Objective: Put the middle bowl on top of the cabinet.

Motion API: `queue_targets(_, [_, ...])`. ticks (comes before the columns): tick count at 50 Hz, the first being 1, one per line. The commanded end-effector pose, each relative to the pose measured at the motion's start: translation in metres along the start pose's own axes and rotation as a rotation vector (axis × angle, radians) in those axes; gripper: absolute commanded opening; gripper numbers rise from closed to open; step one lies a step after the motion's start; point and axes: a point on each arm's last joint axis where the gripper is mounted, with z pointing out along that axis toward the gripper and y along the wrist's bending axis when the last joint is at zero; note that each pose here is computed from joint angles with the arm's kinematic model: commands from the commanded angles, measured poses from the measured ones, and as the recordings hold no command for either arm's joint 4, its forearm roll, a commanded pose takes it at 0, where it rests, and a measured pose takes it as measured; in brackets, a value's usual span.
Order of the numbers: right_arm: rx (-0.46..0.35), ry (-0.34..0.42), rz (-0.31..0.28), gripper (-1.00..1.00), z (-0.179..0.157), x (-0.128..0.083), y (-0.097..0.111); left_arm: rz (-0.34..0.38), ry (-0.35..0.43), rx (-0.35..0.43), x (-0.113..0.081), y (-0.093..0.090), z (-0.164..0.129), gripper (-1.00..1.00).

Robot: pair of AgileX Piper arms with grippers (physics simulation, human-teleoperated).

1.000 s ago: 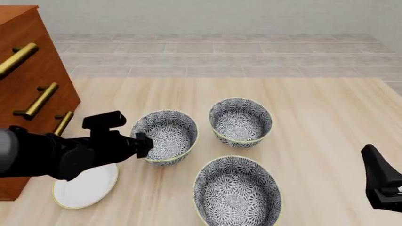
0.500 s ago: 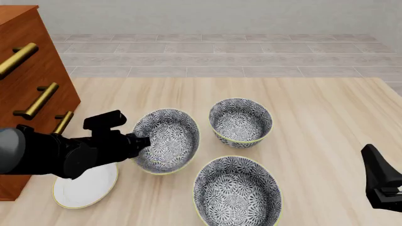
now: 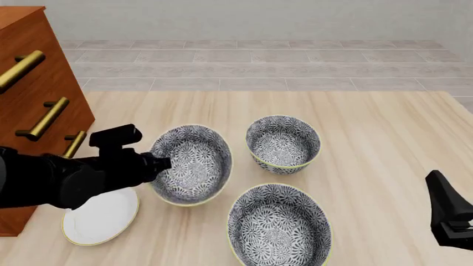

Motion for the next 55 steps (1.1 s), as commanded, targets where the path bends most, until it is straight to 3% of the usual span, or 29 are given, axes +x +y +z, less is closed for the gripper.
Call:
queue_targets(1, [0.002, -0.003, -0.001, 1.00, 0.000, 0.000, 0.000, -0.006, -0.038, 0.013, -0.008, -0.002, -0.019, -1.00])
queue_targets(36, [-0.004, -0.008, -0.006, 1.00, 0.001, -0.001, 0.000, -0.025, -0.096, 0.019, -0.020, -0.001, -0.048, -1.00])
queue_targets(55, [-0.003, -0.005, -0.002, 1.00, 0.000, -0.001, 0.000, -0.054, -0.148, 0.014, -0.040, -0.003, -0.089, -1.00])
